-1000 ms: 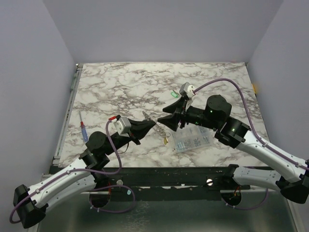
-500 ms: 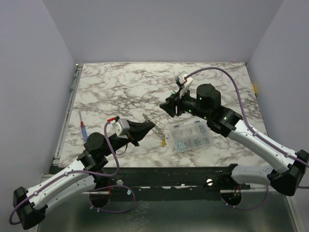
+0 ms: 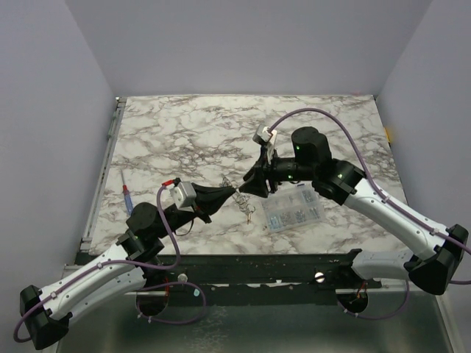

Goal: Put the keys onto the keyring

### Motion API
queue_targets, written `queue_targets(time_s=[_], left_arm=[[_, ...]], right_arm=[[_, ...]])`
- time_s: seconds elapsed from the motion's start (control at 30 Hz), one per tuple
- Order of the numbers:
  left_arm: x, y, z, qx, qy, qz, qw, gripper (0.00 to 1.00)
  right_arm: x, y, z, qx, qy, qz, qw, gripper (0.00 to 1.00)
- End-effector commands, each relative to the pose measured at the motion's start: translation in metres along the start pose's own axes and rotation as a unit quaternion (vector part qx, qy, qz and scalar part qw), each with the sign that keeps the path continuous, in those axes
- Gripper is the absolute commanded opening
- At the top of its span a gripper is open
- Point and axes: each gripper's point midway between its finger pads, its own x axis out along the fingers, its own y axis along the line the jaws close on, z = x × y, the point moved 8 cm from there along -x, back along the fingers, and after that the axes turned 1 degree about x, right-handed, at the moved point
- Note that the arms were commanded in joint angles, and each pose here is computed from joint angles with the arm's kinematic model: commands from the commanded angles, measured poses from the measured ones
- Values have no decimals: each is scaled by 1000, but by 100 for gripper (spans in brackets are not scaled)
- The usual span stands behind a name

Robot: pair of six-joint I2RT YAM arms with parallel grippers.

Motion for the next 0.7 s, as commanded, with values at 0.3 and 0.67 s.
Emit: queue_targets(time_s=[0.3,0.67], left_arm=[[2,2,8,6,-17,9,1000,0],[2,3,7,7,-15,14,1000,0]], right_arm=[[-19,21,18,-21,-30,47,998,49],[-20,33,22,-23,-61,108,992,52]])
